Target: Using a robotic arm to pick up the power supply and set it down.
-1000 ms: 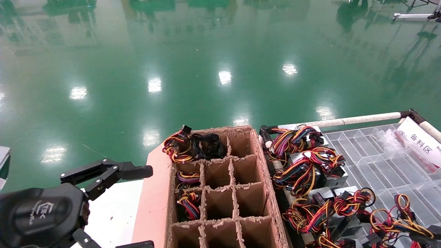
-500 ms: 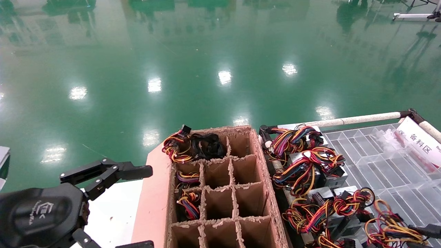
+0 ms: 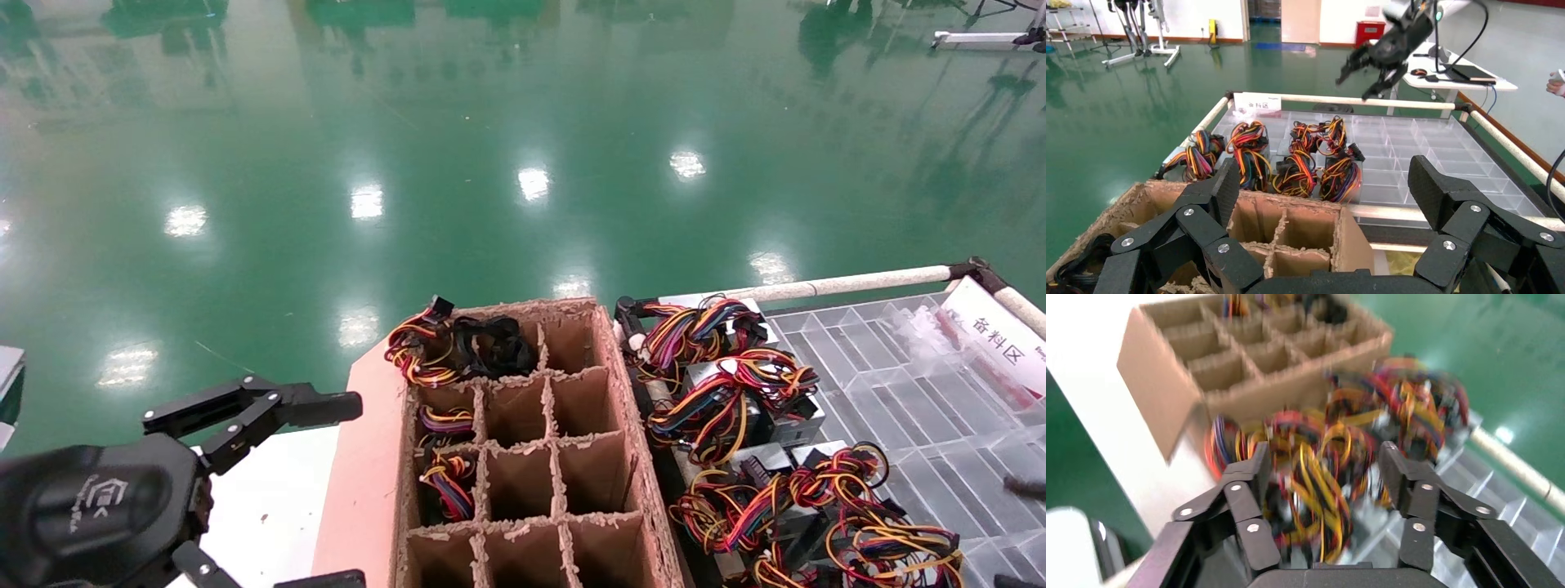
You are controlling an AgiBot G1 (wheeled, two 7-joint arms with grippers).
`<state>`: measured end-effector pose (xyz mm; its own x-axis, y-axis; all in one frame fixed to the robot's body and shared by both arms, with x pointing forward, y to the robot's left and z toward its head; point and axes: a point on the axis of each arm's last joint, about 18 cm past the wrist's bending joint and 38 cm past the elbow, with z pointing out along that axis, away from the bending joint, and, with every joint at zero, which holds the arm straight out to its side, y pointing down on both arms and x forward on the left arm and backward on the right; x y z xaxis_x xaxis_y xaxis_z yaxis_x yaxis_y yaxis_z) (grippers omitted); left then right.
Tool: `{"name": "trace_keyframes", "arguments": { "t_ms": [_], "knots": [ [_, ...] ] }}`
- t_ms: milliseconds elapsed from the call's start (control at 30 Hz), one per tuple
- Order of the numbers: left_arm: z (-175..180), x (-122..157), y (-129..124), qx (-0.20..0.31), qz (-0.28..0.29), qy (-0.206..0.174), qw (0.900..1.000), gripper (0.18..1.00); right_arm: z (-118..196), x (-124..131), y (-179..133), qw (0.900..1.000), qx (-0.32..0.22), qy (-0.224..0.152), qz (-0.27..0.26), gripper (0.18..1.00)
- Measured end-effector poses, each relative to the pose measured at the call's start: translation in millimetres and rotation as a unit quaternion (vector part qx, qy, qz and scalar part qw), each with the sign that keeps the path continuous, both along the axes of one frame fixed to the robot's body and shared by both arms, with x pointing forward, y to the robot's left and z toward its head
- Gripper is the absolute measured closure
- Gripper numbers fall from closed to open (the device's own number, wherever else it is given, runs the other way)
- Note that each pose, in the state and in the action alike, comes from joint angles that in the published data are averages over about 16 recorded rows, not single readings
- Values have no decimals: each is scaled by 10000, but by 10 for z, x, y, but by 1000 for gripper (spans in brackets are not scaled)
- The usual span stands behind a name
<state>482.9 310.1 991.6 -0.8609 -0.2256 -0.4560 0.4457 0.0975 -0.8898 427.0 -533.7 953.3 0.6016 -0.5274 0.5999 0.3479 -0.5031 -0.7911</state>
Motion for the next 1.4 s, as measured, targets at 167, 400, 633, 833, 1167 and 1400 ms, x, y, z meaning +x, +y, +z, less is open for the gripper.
{"name": "trace_keyframes", "arguments": {
  "t_ms": [167,400,633,833,1167,1400],
  "knots": [
    [0,0,0,0,1,1,10000,184,118,-41,133,9994,196,-114,256,486],
    [0,1,1,-1,2,1,10000,184,185,50,390,9970,359,-94,684,345],
    [0,1,1,-1,2,1,10000,184,206,200,695,9927,444,48,1120,250],
    [0,1,1,-1,2,1,10000,184,224,300,951,9878,501,155,1463,202],
    [0,1,1,-1,2,1,10000,184,257,415,1355,9784,574,296,1963,178],
    [0,1,1,-1,2,1,10000,184,270,442,1489,9749,596,333,2117,178]
  ]
}}
